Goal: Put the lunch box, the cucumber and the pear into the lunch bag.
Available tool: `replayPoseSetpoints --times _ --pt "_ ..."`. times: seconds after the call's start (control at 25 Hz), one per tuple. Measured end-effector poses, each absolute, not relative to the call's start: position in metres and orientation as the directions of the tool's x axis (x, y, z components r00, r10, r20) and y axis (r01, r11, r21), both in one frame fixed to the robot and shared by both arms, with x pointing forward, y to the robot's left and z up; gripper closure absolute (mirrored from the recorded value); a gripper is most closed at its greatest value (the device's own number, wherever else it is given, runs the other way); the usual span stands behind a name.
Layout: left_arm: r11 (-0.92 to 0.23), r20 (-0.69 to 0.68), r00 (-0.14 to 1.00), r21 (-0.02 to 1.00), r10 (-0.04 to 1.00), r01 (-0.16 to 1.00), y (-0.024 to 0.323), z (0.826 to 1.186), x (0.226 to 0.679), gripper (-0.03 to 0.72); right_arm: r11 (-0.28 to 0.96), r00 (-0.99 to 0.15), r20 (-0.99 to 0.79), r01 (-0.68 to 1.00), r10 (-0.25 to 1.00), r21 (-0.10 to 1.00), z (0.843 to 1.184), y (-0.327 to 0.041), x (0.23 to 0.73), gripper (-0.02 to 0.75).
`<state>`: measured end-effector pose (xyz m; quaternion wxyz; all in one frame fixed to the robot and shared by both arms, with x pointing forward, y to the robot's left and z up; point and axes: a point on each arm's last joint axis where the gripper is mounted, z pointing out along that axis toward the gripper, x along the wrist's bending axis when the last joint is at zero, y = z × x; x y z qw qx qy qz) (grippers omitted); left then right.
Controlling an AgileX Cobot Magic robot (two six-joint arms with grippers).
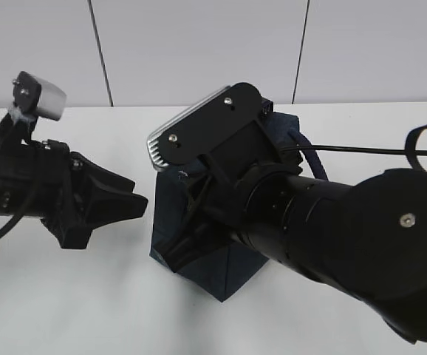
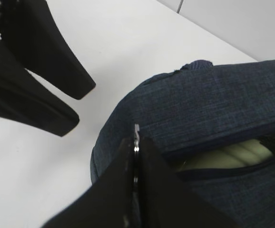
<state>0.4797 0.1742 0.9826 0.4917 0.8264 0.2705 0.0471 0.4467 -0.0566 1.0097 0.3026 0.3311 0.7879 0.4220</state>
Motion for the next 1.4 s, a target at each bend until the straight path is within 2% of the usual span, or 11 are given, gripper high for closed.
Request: replayPoseSetpoints --times 0.28,0.72,0.8,0.88,0.96,1.08,1.4 --pt "-0.376 -0.189 0.88 0.85 0.435 0.368 0.169 0.965 0.486 0.419 0.422 -0.6 -0.192 0.27 0.776 0.865 1.01 -0.057 0.446 0.738" --pt "-0.336 -0.265 0.865 0.842 0.425 0.423 0.151 0.952 0.491 0.419 0.421 -0.609 -0.181 0.278 0.773 0.863 1.009 -0.056 0.445 0.738" --pt "-0.335 -0.27 0.865 0.841 0.423 0.426 0.147 0.951 0.492 0.464 0.419 -0.608 -0.178 0.282 0.774 0.863 1.009 -0.056 0.445 0.738" --pt "-0.329 -0.277 0.857 0.837 0.435 0.437 0.146 0.949 0.494 0.585 0.416 -0.607 -0.175 0.283 0.775 0.864 1.01 -0.056 0.445 0.738" --pt "-0.331 -0.276 0.855 0.835 0.438 0.439 0.146 0.948 0.494 0.645 0.409 -0.606 -0.169 0.283 0.778 0.867 1.012 -0.055 0.446 0.738" --pt "-0.332 -0.276 0.855 0.834 0.44 0.44 0.146 0.948 0.494 0.672 0.393 -0.588 -0.17 0.275 0.791 0.878 1.02 -0.052 0.45 0.738" --pt "-0.331 -0.275 0.857 0.836 0.436 0.438 0.146 0.948 0.495 0.68 0.408 -0.48 -0.256 0.243 0.839 0.88 1.051 -0.055 0.468 0.738"
